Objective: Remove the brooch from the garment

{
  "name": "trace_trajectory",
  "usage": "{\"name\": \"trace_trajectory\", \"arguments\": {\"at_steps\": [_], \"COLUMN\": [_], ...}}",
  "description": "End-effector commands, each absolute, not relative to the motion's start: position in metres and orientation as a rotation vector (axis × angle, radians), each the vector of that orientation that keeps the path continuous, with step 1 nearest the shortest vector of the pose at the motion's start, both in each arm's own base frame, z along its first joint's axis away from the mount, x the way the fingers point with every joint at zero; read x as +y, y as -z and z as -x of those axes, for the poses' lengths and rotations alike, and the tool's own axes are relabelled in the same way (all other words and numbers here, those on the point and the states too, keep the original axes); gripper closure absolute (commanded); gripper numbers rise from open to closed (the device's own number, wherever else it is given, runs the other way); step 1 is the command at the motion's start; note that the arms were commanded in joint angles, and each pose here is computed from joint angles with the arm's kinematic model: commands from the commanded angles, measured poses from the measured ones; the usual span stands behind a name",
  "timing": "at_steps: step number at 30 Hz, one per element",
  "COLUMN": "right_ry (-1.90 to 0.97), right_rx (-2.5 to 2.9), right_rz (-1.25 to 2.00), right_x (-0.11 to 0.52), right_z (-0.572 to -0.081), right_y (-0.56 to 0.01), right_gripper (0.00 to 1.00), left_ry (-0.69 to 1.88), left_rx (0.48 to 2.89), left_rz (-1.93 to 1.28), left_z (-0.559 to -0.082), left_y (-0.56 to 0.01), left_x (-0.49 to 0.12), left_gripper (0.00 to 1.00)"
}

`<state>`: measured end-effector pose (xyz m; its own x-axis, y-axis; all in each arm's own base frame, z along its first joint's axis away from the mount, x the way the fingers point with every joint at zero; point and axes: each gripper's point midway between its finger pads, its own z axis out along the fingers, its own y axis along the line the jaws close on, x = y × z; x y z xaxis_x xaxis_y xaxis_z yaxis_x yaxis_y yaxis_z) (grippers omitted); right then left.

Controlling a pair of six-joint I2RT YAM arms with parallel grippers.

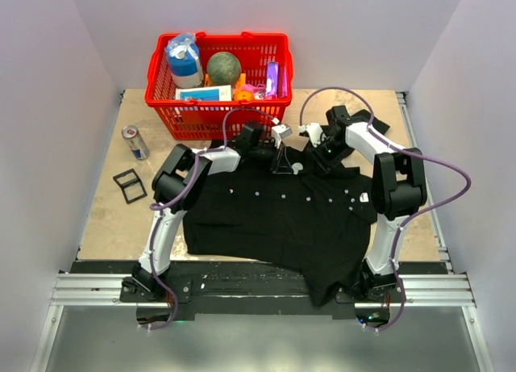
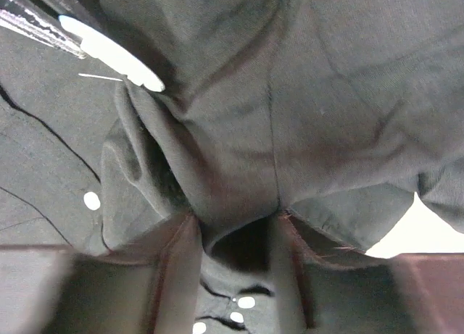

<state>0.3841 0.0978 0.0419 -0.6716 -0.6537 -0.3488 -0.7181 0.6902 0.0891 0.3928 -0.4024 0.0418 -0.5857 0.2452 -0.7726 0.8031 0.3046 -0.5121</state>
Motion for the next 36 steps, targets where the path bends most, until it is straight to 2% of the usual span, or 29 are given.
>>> {"name": "trace_trajectory", "arguments": {"at_steps": [1,4,6,10,12,17,24,28,36], "right_ry": [-0.276,-0.356,-0.541,-0.868,-0.933,-0.946,-0.965,-0.814,-0.766], "right_rx": [2.598,2.596,2.566,2.503,2.498,2.508,2.497,2.545,2.551], "right_rz": [1.057,1.059,1.067,1.025,1.018,1.024,1.027,1.016,1.007], "right_x": [0.097,0.105,0.124,0.158,0.164,0.164,0.166,0.152,0.149], "right_z": [-0.391,-0.381,-0.366,-0.341,-0.335,-0.332,-0.331,-0.343,-0.361], "right_y": [-0.048,-0.053,-0.064,-0.084,-0.088,-0.089,-0.093,-0.082,-0.079], "right_gripper": [0.72,0.78,0.83,0.84,0.84,0.85,0.85,0.86,0.84], "left_ry": [1.246,1.233,1.212,1.168,1.138,1.016,0.956,0.976,1.043], "left_rx": [1.885,1.874,1.878,1.834,1.818,1.777,1.804,1.825,1.829], "left_rz": [-0.944,-0.927,-0.906,-0.88,-0.866,-0.798,-0.765,-0.769,-0.795], "left_z": [-0.408,-0.411,-0.413,-0.419,-0.423,-0.448,-0.459,-0.46,-0.45], "left_y": [-0.089,-0.094,-0.097,-0.109,-0.114,-0.124,-0.117,-0.115,-0.113], "left_x": [-0.402,-0.403,-0.403,-0.41,-0.415,-0.421,-0.414,-0.406,-0.402], "left_gripper": [1.0,1.0,1.0,1.0,1.0,1.0,1.0,1.0,1.0]}}
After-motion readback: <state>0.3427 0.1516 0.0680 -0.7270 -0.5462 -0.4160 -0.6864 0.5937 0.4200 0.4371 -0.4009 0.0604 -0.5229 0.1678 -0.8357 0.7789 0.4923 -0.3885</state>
